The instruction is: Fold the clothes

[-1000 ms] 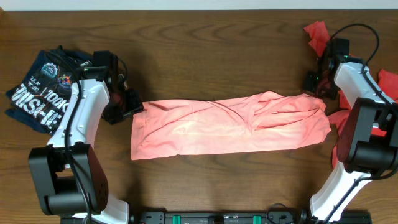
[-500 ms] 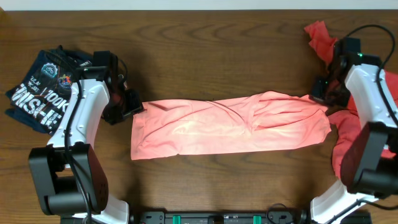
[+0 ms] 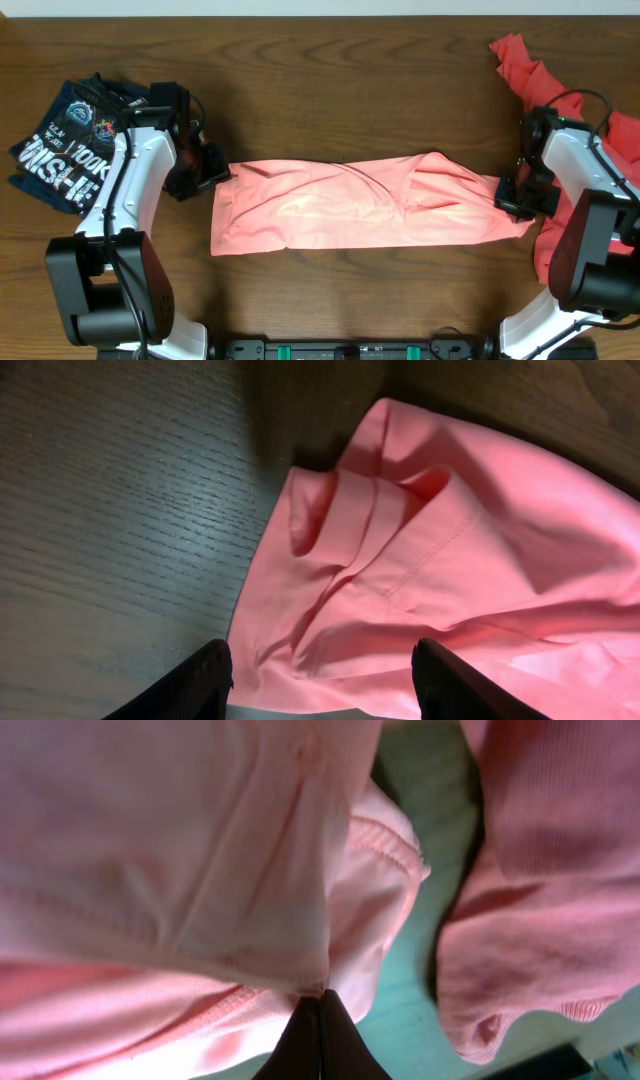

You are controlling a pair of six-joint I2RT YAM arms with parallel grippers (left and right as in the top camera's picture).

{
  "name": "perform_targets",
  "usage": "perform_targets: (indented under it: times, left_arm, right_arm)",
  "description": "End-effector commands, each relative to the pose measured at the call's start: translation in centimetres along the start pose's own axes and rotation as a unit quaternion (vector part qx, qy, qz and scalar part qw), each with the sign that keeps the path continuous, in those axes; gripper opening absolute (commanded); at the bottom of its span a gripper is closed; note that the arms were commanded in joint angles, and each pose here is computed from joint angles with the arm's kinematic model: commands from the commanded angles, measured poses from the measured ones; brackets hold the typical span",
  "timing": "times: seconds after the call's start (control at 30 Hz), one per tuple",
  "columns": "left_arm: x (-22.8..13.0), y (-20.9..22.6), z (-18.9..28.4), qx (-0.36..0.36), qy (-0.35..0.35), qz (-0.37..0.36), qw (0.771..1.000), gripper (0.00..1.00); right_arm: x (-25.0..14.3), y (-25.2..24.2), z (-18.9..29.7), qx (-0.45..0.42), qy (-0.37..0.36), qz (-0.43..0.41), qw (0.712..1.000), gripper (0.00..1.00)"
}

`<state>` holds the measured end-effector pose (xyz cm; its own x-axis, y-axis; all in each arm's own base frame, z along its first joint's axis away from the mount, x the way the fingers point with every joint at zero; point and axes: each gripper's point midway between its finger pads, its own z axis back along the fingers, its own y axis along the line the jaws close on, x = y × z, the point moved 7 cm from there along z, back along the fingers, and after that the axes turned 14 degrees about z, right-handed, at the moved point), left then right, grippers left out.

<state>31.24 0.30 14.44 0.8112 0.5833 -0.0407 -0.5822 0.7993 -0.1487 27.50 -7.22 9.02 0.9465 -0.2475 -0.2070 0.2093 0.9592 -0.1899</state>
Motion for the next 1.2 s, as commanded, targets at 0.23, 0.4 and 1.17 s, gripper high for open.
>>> perform_targets:
  times: [0.23, 0.4, 1.17]
  left_arm:
    - [-0.1, 0.2, -0.2, 0.004, 0.004, -0.004, 1.0, 0.6]
    - [-0.1, 0.2, -0.2, 0.004, 0.004, -0.004, 1.0, 0.6]
    - [-0.1, 0.2, -0.2, 0.004, 0.004, -0.004, 1.0, 0.6]
  right_arm:
    - [0.9, -2.7, 1.7, 0.005, -0.006, -0.045, 0.999, 0.58]
    - [1.0, -1.8, 1.4, 0.065, -0.012, -0.008, 0.998, 0.81]
    - [2.8, 0.0, -2.5, 0.116, -0.097, -0.026, 0.988, 0.01]
